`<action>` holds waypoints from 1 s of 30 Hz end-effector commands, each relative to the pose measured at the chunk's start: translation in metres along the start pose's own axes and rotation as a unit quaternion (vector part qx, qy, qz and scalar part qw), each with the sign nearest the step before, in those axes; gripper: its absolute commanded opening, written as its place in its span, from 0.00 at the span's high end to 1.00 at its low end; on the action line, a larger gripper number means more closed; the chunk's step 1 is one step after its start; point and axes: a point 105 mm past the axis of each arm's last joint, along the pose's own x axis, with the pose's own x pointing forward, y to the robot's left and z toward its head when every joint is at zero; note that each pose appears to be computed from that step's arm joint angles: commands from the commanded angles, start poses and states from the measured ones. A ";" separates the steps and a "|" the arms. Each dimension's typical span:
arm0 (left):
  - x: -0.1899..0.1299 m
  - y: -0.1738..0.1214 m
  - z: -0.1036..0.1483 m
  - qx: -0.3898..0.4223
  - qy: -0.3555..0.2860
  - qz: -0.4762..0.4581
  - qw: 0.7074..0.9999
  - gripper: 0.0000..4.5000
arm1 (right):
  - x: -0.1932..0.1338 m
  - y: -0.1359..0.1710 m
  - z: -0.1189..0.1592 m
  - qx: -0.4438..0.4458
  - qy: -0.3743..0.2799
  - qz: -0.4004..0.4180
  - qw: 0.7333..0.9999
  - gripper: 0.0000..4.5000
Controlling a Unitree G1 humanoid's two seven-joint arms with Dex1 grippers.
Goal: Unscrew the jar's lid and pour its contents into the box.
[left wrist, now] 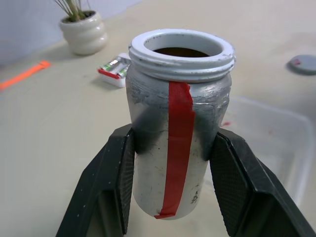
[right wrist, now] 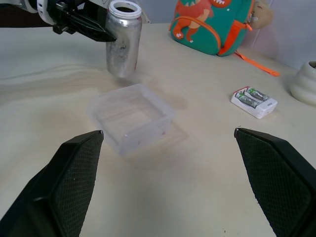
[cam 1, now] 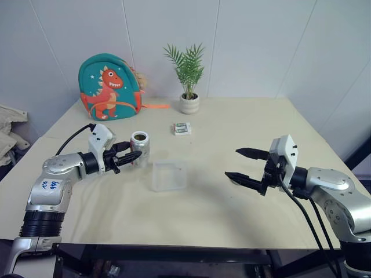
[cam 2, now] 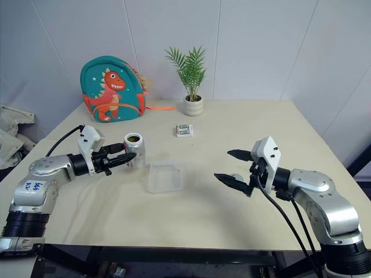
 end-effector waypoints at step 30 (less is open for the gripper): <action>0.059 0.002 0.022 0.316 0.024 0.040 0.948 0.58 | 0.002 0.031 0.006 -0.047 -0.060 0.060 0.995 0.00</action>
